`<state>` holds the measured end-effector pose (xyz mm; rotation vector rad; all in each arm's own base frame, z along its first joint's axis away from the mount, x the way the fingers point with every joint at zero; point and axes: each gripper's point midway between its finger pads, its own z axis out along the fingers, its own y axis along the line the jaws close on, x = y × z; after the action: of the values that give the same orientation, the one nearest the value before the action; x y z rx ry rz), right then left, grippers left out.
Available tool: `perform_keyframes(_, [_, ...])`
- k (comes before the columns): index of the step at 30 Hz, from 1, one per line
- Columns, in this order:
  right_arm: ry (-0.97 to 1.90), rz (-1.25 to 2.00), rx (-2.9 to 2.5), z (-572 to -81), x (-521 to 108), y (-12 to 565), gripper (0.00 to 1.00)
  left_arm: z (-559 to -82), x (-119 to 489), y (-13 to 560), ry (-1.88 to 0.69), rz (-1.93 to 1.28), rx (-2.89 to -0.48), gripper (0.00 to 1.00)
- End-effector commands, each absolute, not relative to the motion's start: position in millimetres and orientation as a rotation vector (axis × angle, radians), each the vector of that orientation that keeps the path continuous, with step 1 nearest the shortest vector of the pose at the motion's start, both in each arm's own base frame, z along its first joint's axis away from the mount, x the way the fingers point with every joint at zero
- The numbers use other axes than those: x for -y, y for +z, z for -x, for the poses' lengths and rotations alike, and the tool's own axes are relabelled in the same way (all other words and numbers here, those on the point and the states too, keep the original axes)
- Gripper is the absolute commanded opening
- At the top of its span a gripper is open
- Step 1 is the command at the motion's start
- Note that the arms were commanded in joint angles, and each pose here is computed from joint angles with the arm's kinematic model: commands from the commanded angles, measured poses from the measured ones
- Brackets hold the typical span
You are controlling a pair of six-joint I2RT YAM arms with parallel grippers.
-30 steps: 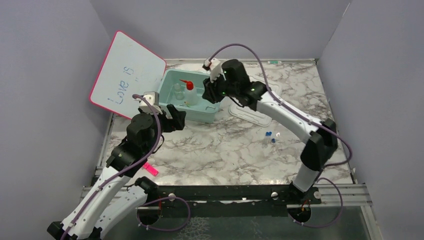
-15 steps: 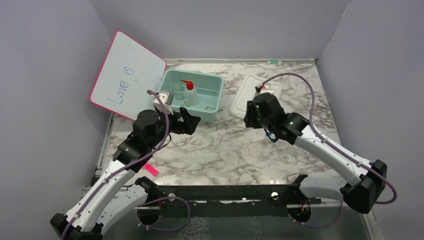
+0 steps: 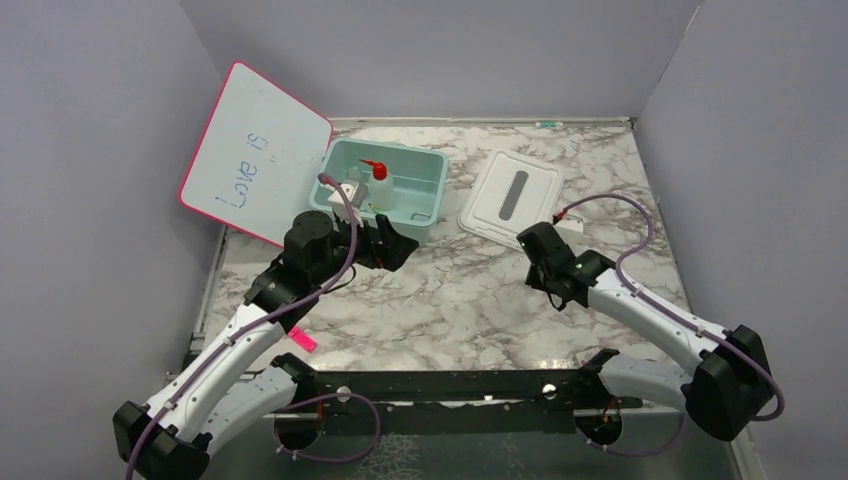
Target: Organize the chemistry lab equipment
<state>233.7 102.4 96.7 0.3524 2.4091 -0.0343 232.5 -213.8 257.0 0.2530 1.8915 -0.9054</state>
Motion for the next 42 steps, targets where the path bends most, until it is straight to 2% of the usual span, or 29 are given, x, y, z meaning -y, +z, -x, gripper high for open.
perform_keyframes(1, [-0.025, -0.393, -2.412, -247, -99, 79, 0.21, -233, 228, 260, -0.981, -0.292, -1.866, 0.87])
perform_keyframes(2, [-0.028, -0.390, -2.419, -249, -100, 76, 0.17, -233, 228, 257, -0.978, -0.298, -1.872, 0.87])
perform_keyframes(5, [-0.058, -0.402, -2.430, -252, -98, 68, 0.16, -231, 230, 252, -0.986, -0.309, -1.887, 0.86])
perform_keyframes(11, [-0.071, -0.445, -2.484, -253, -91, 42, 0.24, -235, 230, 244, -0.979, -0.294, -1.907, 0.86])
perform_keyframes(29, [-0.057, -0.484, -2.544, -255, -81, 12, 0.29, -239, 232, 233, -0.963, -0.288, -1.943, 0.86])
perform_keyframes(35, [-0.021, -0.505, -2.553, -253, -84, 8, 0.24, -239, 233, 231, -0.968, -0.287, -1.952, 0.86])
perform_keyframes(38, [-0.028, -0.512, -2.550, -254, -82, 8, 0.15, -239, 233, 230, -0.972, -0.278, -1.957, 0.86])
perform_keyframes(42, [-0.005, -0.458, -2.470, -266, -81, 33, 0.09, -238, 234, 230, -0.988, -0.260, -1.967, 0.86])
